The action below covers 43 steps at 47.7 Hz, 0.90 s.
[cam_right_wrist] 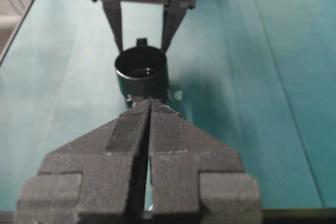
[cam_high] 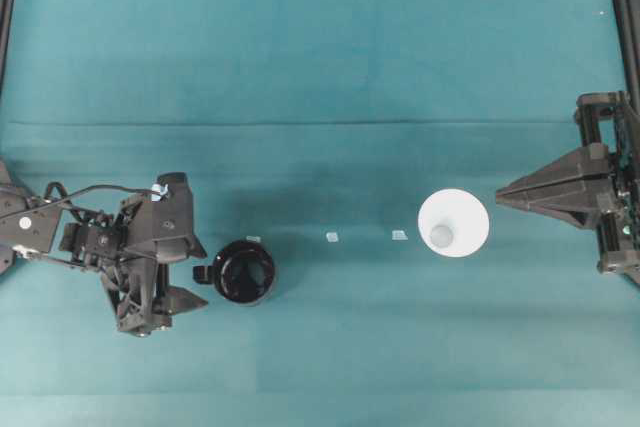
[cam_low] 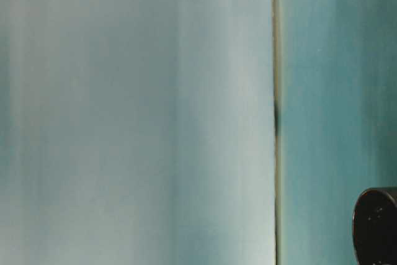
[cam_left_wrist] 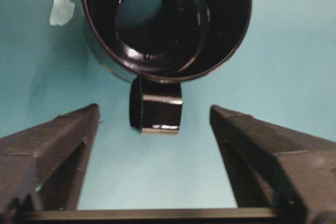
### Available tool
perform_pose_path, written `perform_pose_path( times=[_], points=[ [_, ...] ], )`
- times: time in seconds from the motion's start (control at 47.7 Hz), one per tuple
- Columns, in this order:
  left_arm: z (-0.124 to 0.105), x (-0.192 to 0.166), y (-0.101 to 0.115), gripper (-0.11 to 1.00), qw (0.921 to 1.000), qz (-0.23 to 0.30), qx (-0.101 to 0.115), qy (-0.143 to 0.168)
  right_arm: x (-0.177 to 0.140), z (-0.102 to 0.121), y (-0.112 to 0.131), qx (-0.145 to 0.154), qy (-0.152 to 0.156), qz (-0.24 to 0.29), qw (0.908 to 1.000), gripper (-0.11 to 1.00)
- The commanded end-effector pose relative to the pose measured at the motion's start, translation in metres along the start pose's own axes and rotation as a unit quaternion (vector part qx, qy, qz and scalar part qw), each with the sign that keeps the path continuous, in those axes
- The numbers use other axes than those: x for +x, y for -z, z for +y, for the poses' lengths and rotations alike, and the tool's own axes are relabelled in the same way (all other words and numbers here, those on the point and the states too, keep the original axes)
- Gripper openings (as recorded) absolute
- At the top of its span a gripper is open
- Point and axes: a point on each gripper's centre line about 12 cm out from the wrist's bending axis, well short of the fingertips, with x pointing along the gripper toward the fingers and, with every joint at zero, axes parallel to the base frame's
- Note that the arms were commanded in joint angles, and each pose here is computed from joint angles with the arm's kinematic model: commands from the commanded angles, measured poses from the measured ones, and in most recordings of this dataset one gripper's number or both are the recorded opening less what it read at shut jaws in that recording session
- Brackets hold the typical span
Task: Put the paper cup into the moved cup holder.
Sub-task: 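Grasp the cup holder rim with the left gripper and slide it right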
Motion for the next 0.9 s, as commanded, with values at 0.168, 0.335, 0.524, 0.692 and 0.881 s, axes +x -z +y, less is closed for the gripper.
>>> perform_pose_path(
  times=[0.168,0.335,0.524,0.692,0.881],
  points=[
    [-0.001,0.000,-0.008,0.68,0.9996,-0.025,0.004,0.007,0.001,0.001,-0.008,0.004,-0.002,-0.010,0.9999,-0.03],
    [-0.001,0.001,-0.008,0.55,0.9996,-0.025,0.005,0.007,0.001,0.001,-0.008,0.004,-0.002,-0.010,0.9999,-0.03],
    [-0.001,0.001,-0.009,0.35,0.9995,-0.028,0.011,0.008,0.001,0.001,-0.008,0.005,-0.002,-0.009,0.9999,-0.03],
    [-0.003,0.002,-0.013,0.20,0.9988,-0.035,0.033,0.009,0.002,0.001,-0.008,0.004,-0.001,-0.008,1.0000,-0.03],
    [-0.003,0.004,-0.015,0.20,0.9984,-0.034,0.045,0.008,0.002,0.001,-0.008,0.005,-0.002,-0.008,1.0000,-0.03]
  ],
)
